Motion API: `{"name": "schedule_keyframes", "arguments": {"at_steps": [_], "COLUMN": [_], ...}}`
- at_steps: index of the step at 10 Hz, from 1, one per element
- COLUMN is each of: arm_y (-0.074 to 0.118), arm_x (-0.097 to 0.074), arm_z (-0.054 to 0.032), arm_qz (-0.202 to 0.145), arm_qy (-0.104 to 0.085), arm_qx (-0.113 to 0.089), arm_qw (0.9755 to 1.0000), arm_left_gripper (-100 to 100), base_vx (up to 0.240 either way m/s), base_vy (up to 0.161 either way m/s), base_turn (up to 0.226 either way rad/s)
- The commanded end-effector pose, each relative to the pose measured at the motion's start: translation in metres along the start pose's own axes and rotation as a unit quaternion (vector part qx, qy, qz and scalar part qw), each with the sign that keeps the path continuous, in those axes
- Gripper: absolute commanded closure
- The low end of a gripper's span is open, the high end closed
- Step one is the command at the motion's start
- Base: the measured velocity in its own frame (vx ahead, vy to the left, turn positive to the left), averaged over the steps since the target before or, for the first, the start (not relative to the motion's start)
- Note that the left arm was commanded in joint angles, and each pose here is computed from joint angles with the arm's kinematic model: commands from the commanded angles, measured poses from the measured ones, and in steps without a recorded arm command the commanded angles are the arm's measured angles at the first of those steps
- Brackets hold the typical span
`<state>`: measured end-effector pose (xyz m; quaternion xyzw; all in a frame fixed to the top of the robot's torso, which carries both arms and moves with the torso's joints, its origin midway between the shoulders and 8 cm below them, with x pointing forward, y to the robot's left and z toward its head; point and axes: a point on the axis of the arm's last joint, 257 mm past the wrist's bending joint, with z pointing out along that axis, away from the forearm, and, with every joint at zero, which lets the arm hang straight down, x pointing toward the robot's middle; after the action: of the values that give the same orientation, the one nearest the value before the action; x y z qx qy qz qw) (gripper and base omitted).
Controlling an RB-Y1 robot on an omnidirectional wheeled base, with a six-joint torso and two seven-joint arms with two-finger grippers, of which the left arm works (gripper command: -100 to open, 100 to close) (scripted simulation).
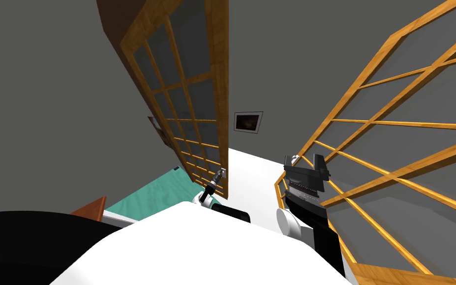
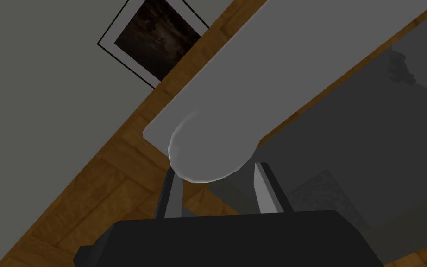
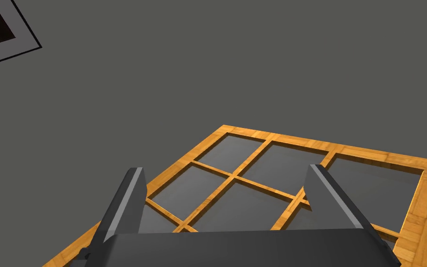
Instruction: Push the door open
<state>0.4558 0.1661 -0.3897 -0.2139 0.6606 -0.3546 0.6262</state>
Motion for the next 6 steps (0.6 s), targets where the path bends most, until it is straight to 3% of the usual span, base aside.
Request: {"name": "schedule_keyframes", "arguments": {"at_steps": [1, 2, 3, 6], "arm_y": [0.015, 0.013, 0.013, 0.021], "arm_x": [-0.012, -0.012, -0.012, -0.019], "arm_z": [-0.0023, -0.0064, -0.0064, -0.0148], "arm_qz": [-0.025, 0.019, 0.019, 0.073], "arm_qy": [-0.01, -0.004, -0.004, 0.0], "arm_qx": [-0.014, -0.006, -0.006, -0.002], "arm_qw": [0.9995, 0.9998, 0.9998, 0.9973], "arm_left_gripper": [100, -100, -100, -100], "base_vx": [0.04, 0.004, -0.029, -0.039], "base_vy": [0.011, -0.028, -0.056, -0.066], "base_turn": [0.036, 0.062, 0.036, 0.046]}}
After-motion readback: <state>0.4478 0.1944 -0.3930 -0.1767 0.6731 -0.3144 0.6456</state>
